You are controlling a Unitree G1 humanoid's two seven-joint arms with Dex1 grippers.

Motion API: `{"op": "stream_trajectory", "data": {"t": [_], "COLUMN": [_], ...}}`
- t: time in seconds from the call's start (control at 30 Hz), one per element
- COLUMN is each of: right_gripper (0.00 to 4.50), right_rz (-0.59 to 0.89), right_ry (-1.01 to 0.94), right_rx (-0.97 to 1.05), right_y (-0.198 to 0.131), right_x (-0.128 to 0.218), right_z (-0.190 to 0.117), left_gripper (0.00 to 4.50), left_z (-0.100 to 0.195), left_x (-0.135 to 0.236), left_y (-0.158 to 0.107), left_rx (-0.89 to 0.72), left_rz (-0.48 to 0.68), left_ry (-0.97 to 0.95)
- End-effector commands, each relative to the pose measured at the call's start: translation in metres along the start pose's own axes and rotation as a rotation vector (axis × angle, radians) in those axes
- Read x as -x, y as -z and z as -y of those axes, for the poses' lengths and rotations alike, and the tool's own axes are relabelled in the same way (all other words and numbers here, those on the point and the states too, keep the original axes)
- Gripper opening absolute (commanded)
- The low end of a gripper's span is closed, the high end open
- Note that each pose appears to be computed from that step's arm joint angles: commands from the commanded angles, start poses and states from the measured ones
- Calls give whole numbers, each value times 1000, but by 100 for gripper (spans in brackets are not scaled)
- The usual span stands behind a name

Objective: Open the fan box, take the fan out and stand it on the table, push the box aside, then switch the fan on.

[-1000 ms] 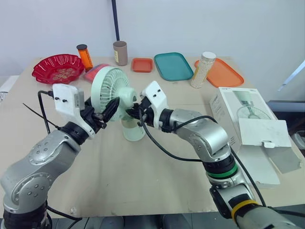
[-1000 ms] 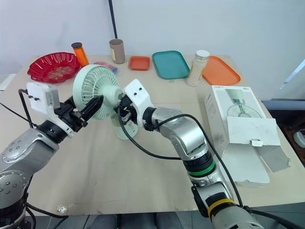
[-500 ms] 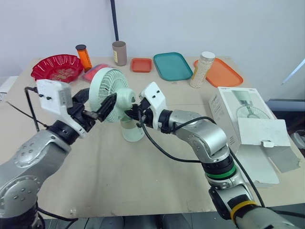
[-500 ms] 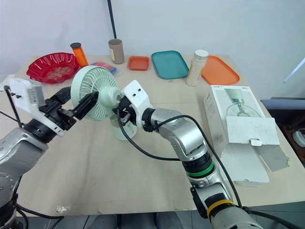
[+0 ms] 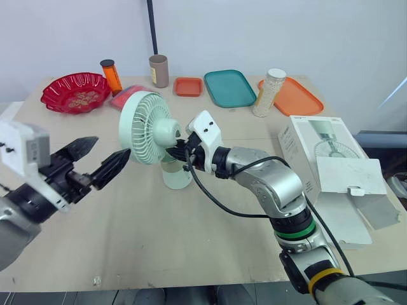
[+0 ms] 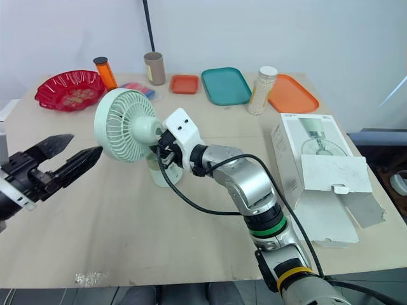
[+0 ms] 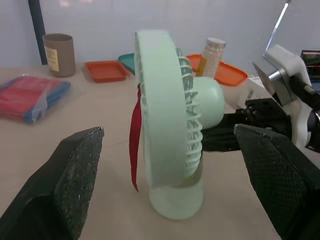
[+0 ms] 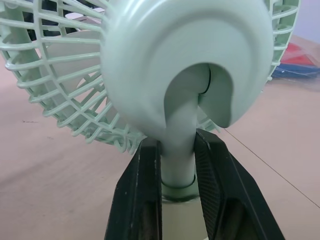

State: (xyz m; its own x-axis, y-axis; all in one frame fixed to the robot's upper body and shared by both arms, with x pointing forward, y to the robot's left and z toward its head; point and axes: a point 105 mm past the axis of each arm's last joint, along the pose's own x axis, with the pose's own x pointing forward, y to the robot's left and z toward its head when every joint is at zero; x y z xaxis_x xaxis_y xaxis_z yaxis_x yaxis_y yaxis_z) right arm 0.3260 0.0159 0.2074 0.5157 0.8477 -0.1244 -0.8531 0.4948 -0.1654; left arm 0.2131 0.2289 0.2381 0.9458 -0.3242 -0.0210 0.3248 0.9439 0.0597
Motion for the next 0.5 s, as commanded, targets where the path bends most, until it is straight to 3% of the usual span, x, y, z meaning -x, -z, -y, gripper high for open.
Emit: {"op": "stream_trajectory", "data": {"t": [0.03,0.2,0.5], "right_gripper": [39,39,39], "right_rz": [55,94,219], "right_ry": [-17,-36,-245], "right_rx": [20,12,57], "right_y": [-14,-26,-44], "right_x": [1,6,44], "right_z": [-3,-3,-27], "left_gripper": [445,445,445], "left_z": [-28,-27,3], "left_x": [9,-2,-38], "left_y": [12,33,54], "left_rx": [-88,-138,-217], "left_rz": [-25,-67,-47], "left_ry": [-47,78,411]}}
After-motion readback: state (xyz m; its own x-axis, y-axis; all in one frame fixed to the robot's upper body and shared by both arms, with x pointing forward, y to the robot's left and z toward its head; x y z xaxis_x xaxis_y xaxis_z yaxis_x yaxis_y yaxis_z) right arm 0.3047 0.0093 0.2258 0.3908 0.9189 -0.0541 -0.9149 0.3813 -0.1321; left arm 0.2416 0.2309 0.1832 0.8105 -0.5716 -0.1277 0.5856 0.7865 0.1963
